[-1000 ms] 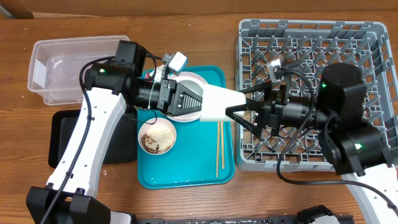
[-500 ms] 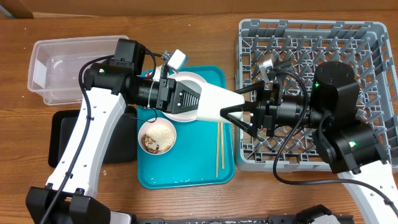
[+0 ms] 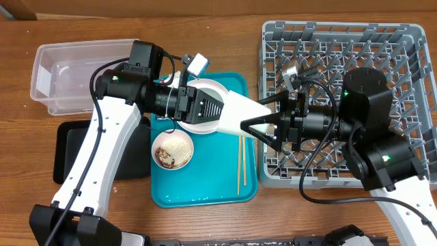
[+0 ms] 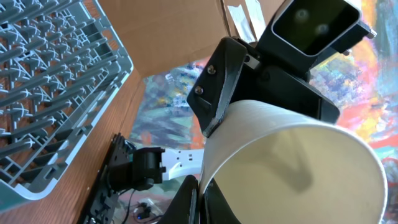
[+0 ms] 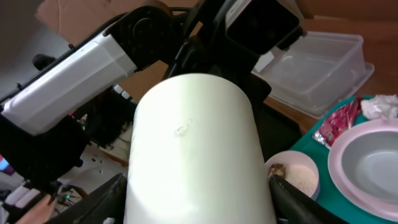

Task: Sort waste into correct bins and load items into the dishwasher
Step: 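Lift the white cup and pass it to the right gripper, then place the white cup in the dish rack with the right gripper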

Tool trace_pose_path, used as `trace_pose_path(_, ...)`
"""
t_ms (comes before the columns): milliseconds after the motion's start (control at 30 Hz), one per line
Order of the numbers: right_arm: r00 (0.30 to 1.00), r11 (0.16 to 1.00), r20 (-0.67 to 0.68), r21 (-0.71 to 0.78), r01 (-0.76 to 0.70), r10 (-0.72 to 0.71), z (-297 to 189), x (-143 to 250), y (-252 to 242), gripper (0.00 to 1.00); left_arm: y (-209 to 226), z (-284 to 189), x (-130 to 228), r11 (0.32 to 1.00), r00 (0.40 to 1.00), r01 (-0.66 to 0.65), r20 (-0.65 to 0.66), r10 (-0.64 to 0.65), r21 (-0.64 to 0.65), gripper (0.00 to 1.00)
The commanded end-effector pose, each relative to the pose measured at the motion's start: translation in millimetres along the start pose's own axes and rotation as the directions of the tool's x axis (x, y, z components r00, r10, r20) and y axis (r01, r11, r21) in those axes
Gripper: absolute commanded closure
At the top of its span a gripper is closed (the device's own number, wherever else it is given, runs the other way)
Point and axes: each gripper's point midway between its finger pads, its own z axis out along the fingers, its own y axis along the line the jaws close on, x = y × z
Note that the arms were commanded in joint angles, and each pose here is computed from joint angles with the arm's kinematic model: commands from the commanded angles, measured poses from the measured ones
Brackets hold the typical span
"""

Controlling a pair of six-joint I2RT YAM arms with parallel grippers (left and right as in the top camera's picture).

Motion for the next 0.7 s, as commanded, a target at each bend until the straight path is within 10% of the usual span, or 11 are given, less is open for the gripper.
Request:
trace_pose_path(0, 1.000, 0.997, -0.018, -0.074, 0.021, -0.023, -0.3, -1.2, 19.5, 0.44, -12.8, 2.2, -2.2, 0.998, 0.999, -0.046, -0.004, 0.046, 0.044, 0.96)
trace_pose_path(400, 0.997, 0.997, 0.047, 0.046, 0.063, -0.065, -8.3, -11.5, 12.3, 0.43, -9.4, 1.8, -2.4, 0.999, 0.999, -0.046, -0.004, 0.046, 0.025, 0.38)
trace_pose_path(433, 0.995, 0.992, 0.072, 0.108, 0.063, -0.071, -13.5, -14.8, 7.1, 0.43, -9.4, 1.7, -2.4, 0.999, 0.999, -0.045, -0.003, 0.046, 0.025, 0.11)
trace_pose_path(667, 0.986, 0.897, 0.166, 0.435, -0.076, 0.002, -60.5, -10.6, -38.7, 0.43, 9.6, -6.2, -5.9, 0.996, 0.999, -0.033, 0.013, 0.034, -0.085, 0.00)
